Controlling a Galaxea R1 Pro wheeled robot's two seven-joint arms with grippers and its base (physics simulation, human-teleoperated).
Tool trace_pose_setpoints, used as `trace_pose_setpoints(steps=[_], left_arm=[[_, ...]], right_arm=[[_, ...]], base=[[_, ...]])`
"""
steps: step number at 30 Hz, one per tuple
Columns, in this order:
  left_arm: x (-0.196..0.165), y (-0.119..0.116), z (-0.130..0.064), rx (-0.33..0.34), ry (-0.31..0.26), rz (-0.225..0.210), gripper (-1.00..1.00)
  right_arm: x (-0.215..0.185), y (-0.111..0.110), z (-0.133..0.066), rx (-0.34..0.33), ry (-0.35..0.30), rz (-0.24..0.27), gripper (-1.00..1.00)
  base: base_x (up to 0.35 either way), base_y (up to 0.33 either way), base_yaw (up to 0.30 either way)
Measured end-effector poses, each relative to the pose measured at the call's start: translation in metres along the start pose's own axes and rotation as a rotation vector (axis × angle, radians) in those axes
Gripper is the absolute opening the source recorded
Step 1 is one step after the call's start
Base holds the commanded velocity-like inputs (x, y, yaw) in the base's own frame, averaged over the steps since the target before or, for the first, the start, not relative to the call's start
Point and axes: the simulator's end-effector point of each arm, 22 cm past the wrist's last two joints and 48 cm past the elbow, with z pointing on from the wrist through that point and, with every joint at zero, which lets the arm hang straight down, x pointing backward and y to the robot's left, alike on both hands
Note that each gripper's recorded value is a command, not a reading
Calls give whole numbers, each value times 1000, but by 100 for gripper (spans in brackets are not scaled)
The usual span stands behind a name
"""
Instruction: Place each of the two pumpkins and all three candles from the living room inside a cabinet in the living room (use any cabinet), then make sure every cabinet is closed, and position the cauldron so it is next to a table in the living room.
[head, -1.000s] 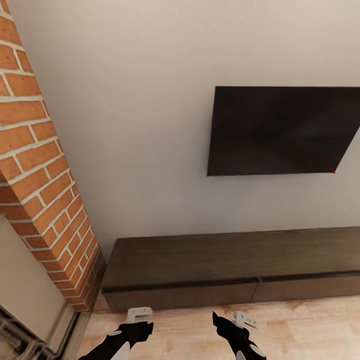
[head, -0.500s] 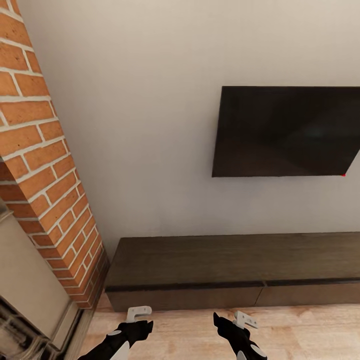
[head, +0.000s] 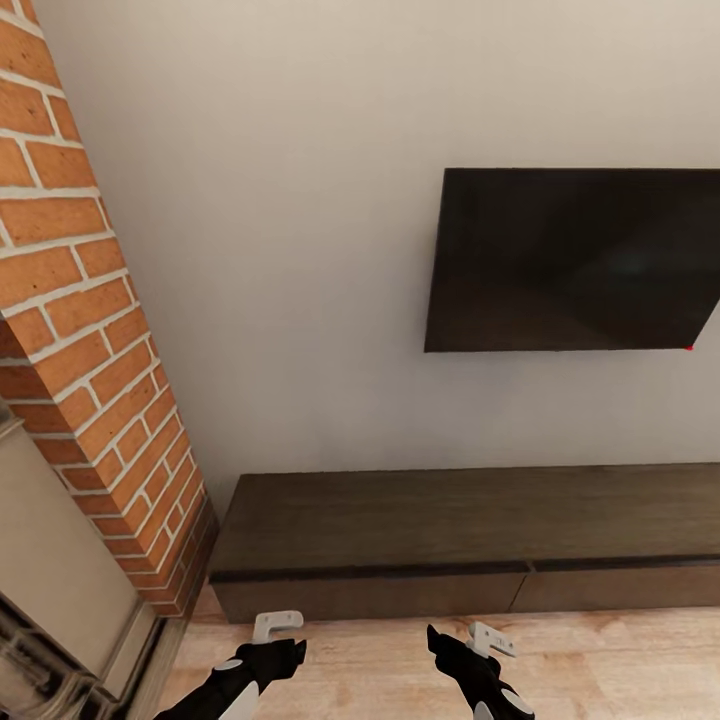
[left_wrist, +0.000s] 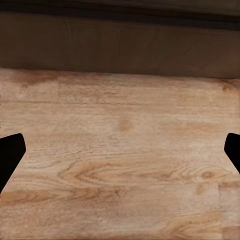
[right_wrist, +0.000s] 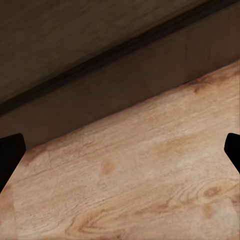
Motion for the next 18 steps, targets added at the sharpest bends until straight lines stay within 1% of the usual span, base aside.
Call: trace_pose_setpoints(steps=[6,9,12,14,17,18], left_arm=[[5,1,7,-2,1,0,100],[4,0,11,-1,-13,-3,100],[-1,0,14,0,-42,-9,100],[-3,0,16,3,-56,-11,100],[-4,-6,19,33,-69,-12,100],[-7,-11,20,58,-85,-13,100]], right_arm=[[4,-2,6,0,-1,0,100],[6,-3,9,0,-1,0,100],[7,-4,13,-1,-4,0,100],[7,-1,15,-16,-5,-1,100],[9,11,17,-83,-6,2,100],[11,16,17,-120,-4,12,100]], base=[[0,0,0],[0,0,0],[0,0,0],[0,0,0],[0,0,0],[0,0,0]])
